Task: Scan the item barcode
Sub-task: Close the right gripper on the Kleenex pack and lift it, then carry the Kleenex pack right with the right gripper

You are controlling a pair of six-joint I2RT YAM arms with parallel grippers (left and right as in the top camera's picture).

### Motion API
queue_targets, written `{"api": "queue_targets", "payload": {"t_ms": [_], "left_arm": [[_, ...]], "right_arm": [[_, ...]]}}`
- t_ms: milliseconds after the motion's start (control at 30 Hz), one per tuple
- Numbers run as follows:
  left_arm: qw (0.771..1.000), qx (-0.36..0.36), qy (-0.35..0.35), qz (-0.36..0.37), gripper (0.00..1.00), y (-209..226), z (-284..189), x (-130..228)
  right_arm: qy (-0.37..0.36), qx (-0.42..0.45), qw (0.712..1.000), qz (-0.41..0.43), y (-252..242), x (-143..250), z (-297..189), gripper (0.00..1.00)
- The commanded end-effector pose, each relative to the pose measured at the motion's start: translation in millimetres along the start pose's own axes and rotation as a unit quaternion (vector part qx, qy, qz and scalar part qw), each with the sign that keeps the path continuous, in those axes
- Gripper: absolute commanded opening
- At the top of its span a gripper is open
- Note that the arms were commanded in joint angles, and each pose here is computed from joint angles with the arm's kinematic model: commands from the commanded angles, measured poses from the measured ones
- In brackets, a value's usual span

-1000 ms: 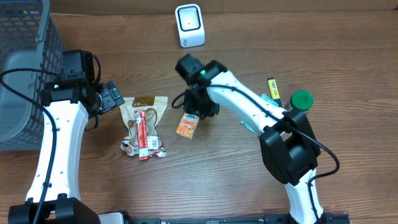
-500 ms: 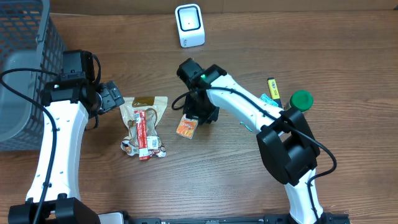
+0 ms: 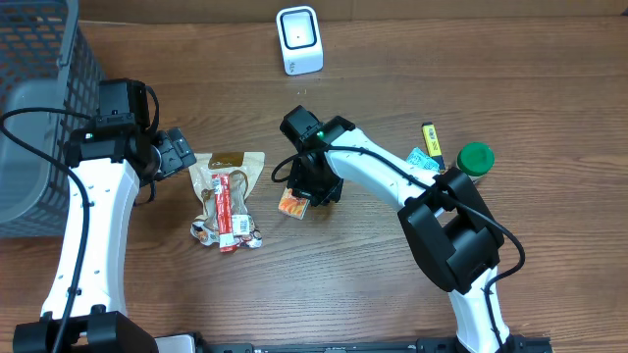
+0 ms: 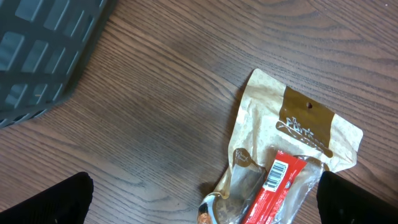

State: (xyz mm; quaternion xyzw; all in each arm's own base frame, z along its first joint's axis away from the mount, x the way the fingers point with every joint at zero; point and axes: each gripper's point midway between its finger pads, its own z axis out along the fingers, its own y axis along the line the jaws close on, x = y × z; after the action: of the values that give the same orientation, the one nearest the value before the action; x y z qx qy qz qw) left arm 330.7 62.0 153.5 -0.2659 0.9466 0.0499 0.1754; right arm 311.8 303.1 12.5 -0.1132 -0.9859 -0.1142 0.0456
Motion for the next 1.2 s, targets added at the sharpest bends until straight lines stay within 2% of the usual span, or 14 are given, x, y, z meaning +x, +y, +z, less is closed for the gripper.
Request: {"api": "queue_targets", "payload": {"t_ms": [0,100,167,367,400,467,667,767,833,967,1067,1167], "left_arm": [[1.000,-0.005,0.000,0.004,1.00,0,2,0],[1.000,-0.005,0.001,0.004,1.00,0,2,0],[1.000,-0.005,0.001,0.004,1.00,0,2,0],[1.000,-0.005,0.001,0.004,1.00,0,2,0],[1.000,-0.005,0.001,0.004,1.00,0,2,0],[1.000,-0.005,0.001,0.004,1.00,0,2,0],[1.000,-0.005,0.001,0.003,1.00,1,3,0],[1.000,-0.005,0.000,0.003,1.00,1,3,0],[1.000,-0.005,0.001,0.004,1.00,0,2,0],[1.000,-0.005,0.000,0.004,1.00,0,2,0],[1.000,-0.005,0.001,0.004,1.00,0,2,0],[1.000,-0.005,0.000,0.004,1.00,0,3,0]], "right_arm": [[-0.004,0.001,1.000,0.006,-4,0,6,0.25],[-0.020,0.004,1.000,0.005,-8,-5,13,0.11],[-0.023,0.006,1.000,0.005,-11,-5,18,0.08],[-0.021,0.011,1.000,0.002,-18,-3,24,0.09],[-0.022,0.010,1.000,0.003,-18,-4,24,0.04],[-0.007,0.000,1.000,-0.028,-16,-4,18,0.04],[0.046,-0.129,0.985,-0.107,5,-7,-32,0.04],[0.064,-0.229,0.958,-0.162,17,-6,-70,0.04],[0.079,-0.311,0.922,-0.218,25,2,-101,0.04],[0.092,-0.415,0.860,-0.283,27,16,-143,0.04],[0.096,-0.468,0.826,-0.299,25,21,-162,0.04],[0.090,-0.535,0.780,-0.311,22,22,-185,0.04]]}}
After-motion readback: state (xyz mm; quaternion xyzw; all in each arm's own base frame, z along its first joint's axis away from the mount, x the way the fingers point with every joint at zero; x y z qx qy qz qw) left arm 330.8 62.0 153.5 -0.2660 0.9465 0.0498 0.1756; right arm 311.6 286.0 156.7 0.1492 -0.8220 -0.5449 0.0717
